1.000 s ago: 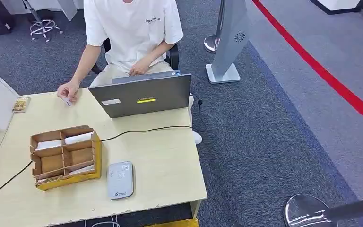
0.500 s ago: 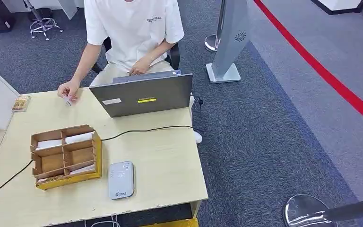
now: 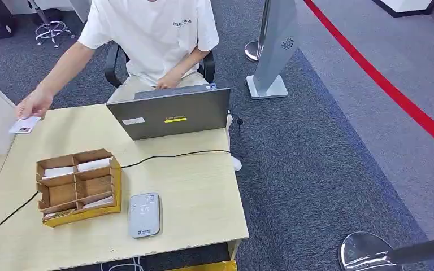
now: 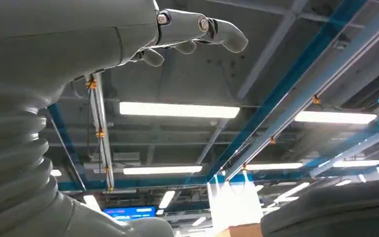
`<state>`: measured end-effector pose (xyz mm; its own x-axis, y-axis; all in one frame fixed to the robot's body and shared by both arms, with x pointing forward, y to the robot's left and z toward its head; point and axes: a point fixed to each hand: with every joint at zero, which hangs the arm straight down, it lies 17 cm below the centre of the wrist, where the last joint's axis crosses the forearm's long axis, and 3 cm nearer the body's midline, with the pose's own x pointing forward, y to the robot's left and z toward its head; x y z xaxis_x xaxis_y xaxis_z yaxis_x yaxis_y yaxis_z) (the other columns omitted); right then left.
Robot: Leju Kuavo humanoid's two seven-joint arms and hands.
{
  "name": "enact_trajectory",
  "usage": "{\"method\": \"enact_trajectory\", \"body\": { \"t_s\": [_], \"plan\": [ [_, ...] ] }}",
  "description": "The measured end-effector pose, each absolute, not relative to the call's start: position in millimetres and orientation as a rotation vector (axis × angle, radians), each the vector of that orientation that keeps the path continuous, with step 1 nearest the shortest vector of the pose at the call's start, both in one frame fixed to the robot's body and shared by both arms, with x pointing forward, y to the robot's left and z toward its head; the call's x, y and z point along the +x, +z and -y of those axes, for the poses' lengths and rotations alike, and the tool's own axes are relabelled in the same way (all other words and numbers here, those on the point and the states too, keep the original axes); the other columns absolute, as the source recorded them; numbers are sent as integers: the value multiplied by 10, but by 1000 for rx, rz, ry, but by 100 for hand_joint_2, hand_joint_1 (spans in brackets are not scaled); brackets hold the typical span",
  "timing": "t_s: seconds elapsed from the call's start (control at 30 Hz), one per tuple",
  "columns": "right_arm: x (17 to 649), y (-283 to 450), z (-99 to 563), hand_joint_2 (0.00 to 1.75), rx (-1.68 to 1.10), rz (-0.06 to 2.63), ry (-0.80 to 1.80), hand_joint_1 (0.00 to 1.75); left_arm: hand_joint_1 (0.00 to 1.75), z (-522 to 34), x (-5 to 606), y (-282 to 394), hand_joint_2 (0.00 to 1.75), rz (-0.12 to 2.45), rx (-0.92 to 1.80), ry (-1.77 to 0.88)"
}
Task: Pass the card to the sensor for recognition and then transmit it.
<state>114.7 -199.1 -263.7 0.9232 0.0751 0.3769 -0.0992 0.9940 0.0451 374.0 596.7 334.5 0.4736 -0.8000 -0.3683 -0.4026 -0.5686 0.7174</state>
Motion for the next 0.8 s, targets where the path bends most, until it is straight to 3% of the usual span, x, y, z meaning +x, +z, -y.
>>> {"method": "enact_trajectory", "body": {
  "t_s": [0.33, 0.53, 0.8],
  "plan": [
    [1164, -2634, 1994, 175, 65, 385, 89, 0, 0, -5604, 4382, 4205, 175, 1004, 2232, -1051],
    [1179, -2630, 1986, 175, 69, 387, 90, 0, 0, -5088, 4736, 4257, 175, 1077, 2246, -1133],
    [1170, -2635, 2001, 175, 63, 384, 89, 0, 0, -4912, 4882, 4180, 175, 1115, 2213, -1142]
  ]
}}
